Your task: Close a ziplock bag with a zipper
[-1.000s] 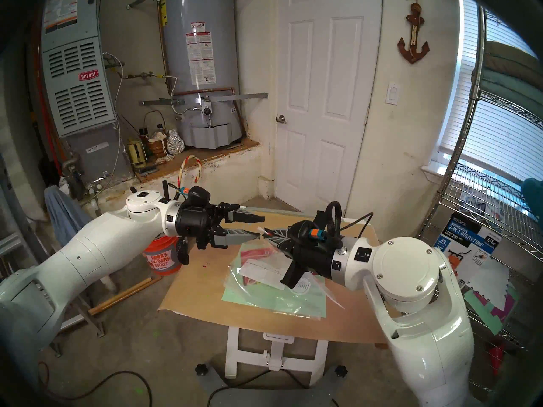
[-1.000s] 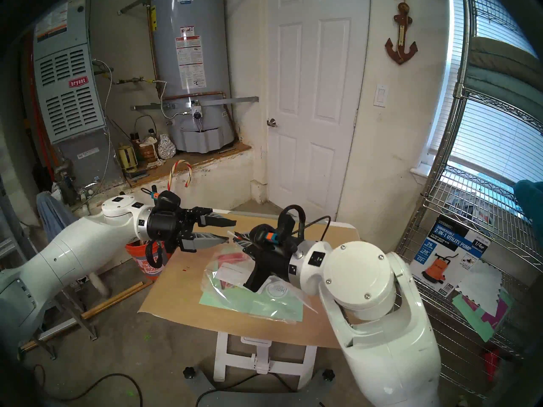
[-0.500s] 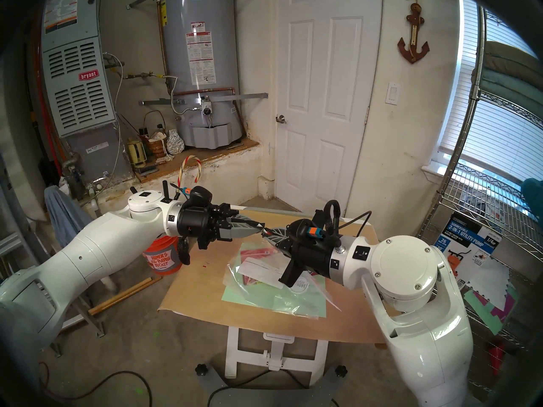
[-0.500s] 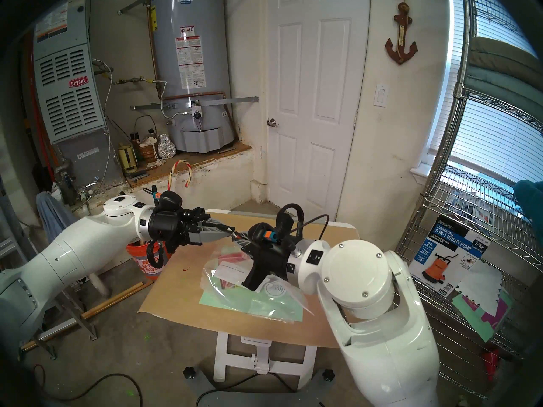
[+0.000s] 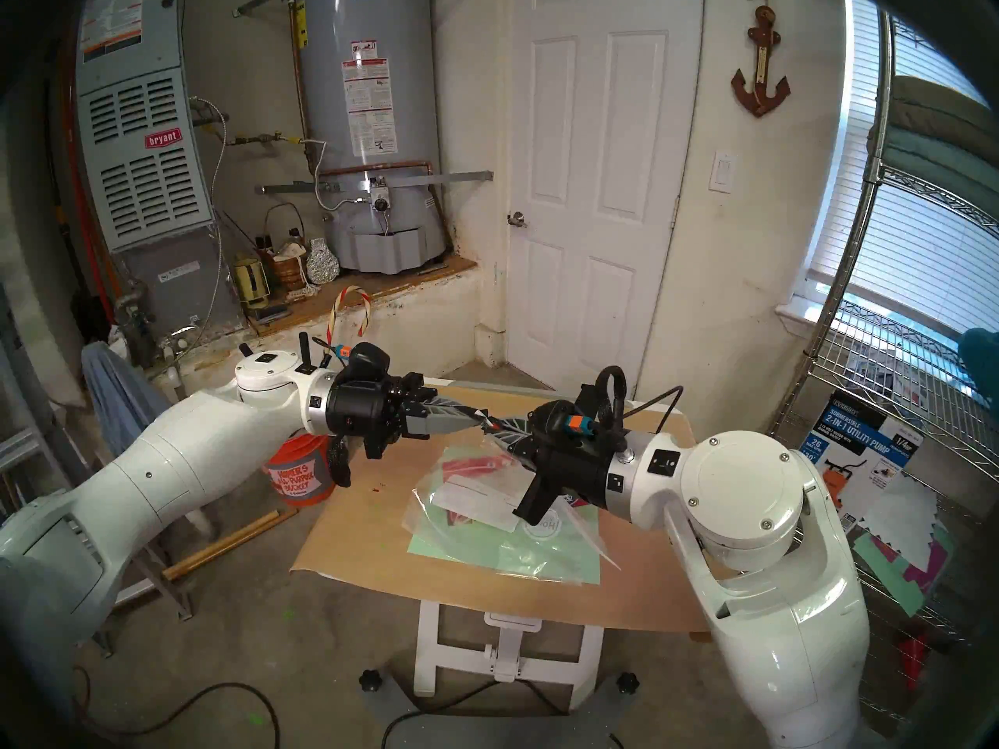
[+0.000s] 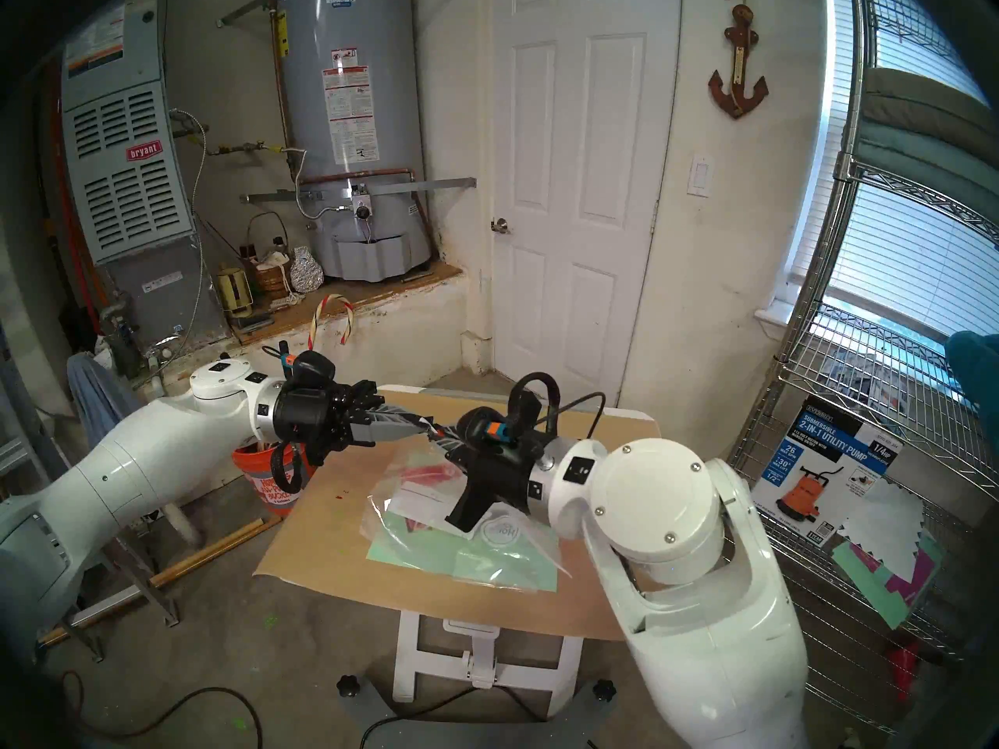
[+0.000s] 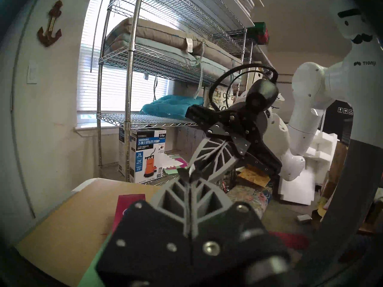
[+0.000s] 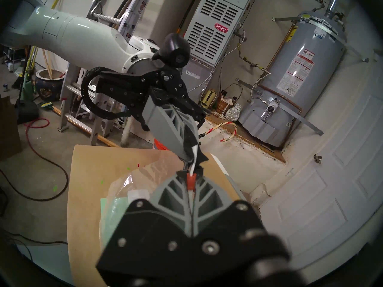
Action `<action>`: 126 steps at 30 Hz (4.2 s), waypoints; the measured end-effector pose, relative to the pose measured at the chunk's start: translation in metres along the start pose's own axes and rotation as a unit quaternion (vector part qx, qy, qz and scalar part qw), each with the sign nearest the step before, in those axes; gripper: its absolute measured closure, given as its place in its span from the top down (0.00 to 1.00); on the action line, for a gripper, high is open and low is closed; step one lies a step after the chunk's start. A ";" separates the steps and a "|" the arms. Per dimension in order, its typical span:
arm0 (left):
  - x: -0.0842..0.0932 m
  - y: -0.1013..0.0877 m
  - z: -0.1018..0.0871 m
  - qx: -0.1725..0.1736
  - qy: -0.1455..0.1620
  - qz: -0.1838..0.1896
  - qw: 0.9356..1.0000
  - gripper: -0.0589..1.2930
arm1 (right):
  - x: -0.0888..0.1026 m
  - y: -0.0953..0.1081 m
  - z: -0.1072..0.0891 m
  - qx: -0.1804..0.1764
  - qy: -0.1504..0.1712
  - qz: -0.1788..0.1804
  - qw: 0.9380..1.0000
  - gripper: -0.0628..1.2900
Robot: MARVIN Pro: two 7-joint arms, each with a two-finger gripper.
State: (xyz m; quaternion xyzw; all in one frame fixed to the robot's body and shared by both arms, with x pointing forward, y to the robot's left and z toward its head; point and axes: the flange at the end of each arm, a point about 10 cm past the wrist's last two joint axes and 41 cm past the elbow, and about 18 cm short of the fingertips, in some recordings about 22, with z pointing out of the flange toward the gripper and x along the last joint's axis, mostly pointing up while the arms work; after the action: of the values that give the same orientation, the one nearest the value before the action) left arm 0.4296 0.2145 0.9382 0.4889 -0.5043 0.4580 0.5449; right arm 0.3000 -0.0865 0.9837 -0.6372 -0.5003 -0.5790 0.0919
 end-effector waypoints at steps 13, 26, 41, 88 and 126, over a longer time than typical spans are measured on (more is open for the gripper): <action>0.002 -0.003 0.000 0.027 0.017 0.035 0.999 0.03 | -0.003 0.002 -0.001 -0.008 0.000 -0.006 1.000 0.03; 0.006 0.003 -0.006 0.043 0.021 0.042 0.998 0.03 | -0.014 0.007 -0.005 -0.015 -0.007 -0.016 1.000 0.03; 0.018 -0.001 -0.024 0.087 0.031 0.068 0.993 0.03 | -0.031 0.012 -0.011 -0.020 -0.022 -0.018 0.999 0.03; 0.062 -0.006 -0.088 0.170 0.039 0.126 0.977 0.03 | -0.100 0.054 -0.066 -0.041 -0.097 -0.033 0.994 0.03; 0.069 0.004 -0.086 0.210 0.093 0.137 0.964 0.08 | -0.132 0.076 -0.020 -0.052 -0.118 -0.062 0.990 0.03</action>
State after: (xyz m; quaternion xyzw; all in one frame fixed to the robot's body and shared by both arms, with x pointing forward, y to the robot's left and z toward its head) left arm 0.4392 0.3007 1.0065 0.4740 -0.4054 0.6674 0.4068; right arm 0.3664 -0.2075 0.9160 -0.6728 -0.5153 -0.5295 -0.0376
